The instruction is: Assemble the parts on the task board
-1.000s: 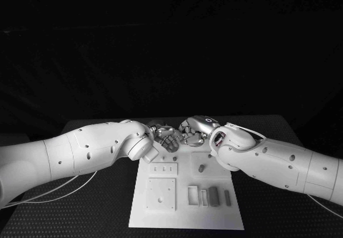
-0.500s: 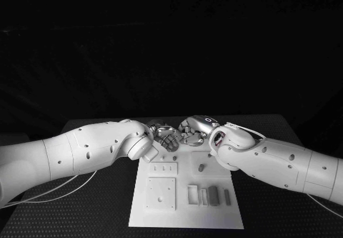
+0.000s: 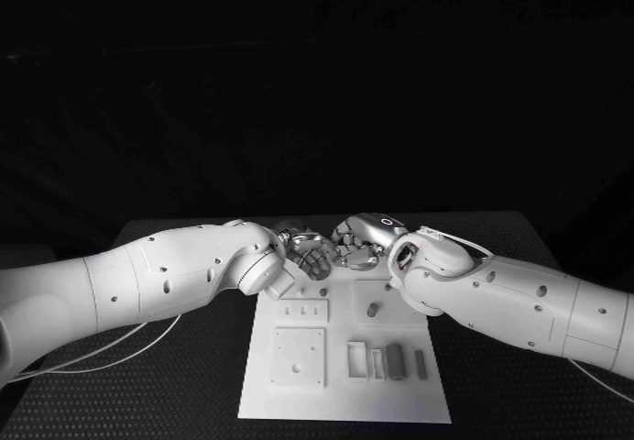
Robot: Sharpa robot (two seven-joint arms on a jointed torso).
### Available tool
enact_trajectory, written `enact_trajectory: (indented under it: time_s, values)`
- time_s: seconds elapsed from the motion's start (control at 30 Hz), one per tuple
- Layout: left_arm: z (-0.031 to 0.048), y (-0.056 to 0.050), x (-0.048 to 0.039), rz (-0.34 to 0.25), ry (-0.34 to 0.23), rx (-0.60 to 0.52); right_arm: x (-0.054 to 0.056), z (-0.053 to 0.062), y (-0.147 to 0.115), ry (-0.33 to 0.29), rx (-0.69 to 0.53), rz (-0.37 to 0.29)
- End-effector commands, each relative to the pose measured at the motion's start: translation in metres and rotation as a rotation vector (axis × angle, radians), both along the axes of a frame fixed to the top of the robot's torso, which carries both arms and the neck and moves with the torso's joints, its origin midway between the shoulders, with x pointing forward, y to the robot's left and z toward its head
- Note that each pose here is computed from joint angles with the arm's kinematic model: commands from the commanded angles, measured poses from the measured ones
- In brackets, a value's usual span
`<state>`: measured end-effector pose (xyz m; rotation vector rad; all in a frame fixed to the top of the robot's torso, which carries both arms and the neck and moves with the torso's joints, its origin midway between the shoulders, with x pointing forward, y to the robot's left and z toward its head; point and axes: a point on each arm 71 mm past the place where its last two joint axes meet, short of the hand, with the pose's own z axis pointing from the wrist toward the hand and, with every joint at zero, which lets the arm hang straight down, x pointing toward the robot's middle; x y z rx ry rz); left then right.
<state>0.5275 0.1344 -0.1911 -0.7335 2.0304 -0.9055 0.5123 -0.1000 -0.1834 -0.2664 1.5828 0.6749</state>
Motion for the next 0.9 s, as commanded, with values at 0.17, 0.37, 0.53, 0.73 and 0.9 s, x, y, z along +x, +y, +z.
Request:
enact_trajectory:
  time_s: [0.17,0.37,0.53,0.73,0.9]
  values:
    - [0.0032,0.002,0.0032,0.032,-0.048,0.010,-0.006,0.001,0.008,0.010,0.029,0.044]
    - [0.0031,0.002,0.0028,0.032,-0.044,0.002,-0.004,0.000,0.005,0.011,0.029,0.033]
    - [0.0030,0.002,0.0025,0.030,-0.042,0.000,-0.003,-0.001,0.004,0.014,0.026,0.028]
    - [0.0030,0.004,0.0026,0.032,-0.043,0.000,-0.001,-0.002,0.001,0.021,0.018,0.020]
    - [0.0028,0.007,0.0030,0.032,-0.041,0.001,0.000,-0.005,-0.004,0.023,0.022,0.013]
